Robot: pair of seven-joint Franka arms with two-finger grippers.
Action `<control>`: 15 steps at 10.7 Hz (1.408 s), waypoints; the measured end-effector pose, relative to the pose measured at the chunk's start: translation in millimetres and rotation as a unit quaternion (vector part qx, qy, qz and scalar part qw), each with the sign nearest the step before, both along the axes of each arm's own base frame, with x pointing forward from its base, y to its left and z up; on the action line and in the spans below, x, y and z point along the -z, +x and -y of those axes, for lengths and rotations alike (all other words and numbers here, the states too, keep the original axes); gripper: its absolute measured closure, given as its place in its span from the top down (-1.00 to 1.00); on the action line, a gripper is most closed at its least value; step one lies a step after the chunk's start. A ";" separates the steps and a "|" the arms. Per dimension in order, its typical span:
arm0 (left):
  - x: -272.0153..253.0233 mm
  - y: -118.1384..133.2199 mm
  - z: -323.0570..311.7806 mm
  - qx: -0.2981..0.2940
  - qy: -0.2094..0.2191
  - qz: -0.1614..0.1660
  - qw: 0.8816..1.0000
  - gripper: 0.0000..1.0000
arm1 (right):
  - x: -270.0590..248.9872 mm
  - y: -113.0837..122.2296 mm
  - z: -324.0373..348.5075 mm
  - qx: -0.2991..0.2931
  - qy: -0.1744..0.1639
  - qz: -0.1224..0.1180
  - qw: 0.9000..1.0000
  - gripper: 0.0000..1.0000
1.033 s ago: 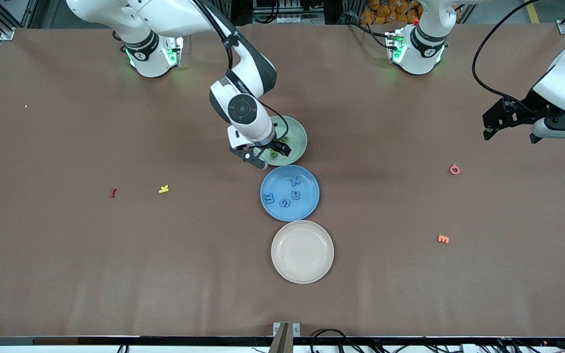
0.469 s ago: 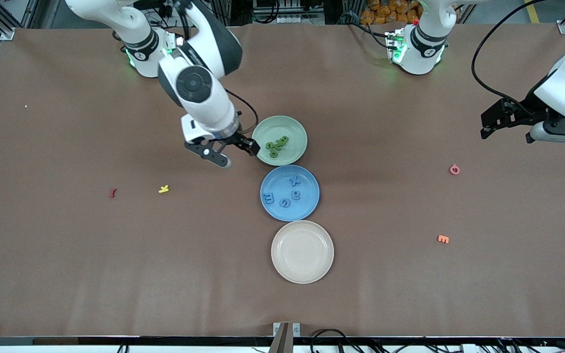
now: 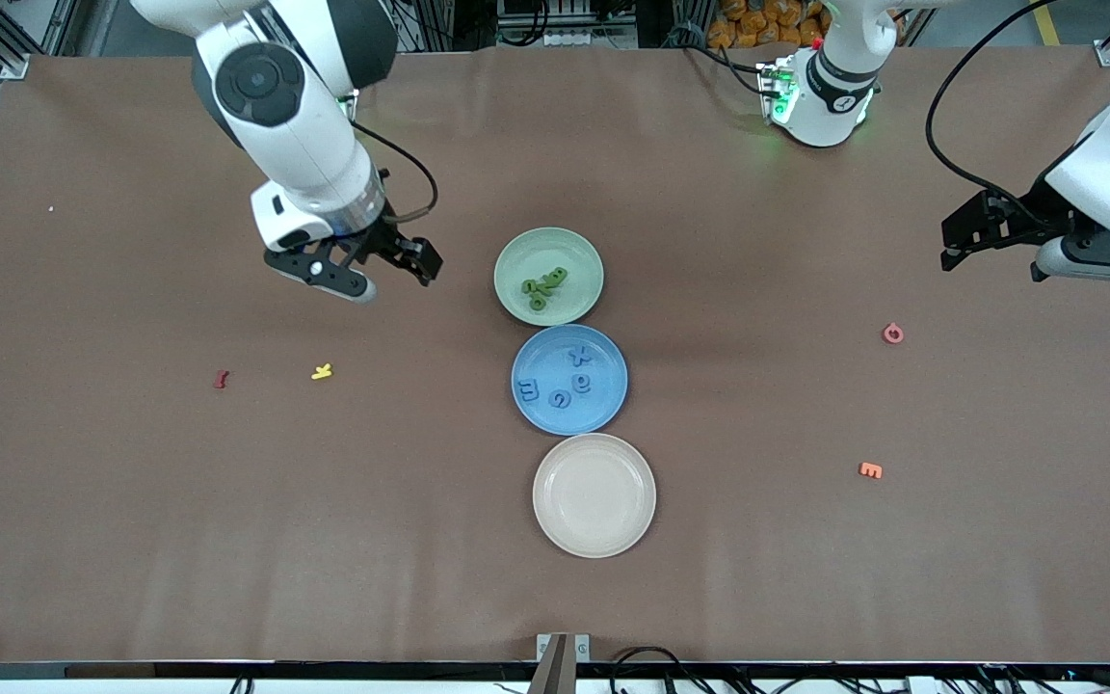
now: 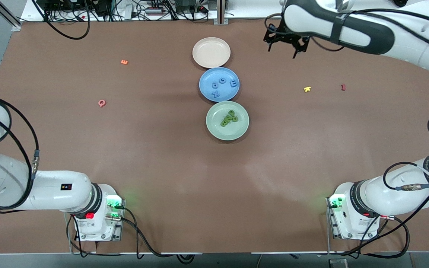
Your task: Sort letters by color into matching plates
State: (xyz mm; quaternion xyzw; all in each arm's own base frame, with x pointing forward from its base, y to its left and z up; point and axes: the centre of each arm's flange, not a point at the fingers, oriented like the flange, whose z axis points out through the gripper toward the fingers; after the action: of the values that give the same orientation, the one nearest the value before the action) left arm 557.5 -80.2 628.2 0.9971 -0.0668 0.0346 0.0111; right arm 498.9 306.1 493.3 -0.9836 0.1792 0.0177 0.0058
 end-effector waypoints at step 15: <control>1.8 1.6 -3.2 -0.049 0.004 -0.002 0.999 1.00 | -149.0 68.4 242.3 -0.213 -0.018 0.037 0.976 1.00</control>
State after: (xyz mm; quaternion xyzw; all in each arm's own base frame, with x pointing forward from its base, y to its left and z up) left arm 559.1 -77.0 626.3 0.9993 -0.0185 0.0324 0.0053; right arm 567.3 63.8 642.2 -0.9991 -0.0343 -0.0210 -0.0096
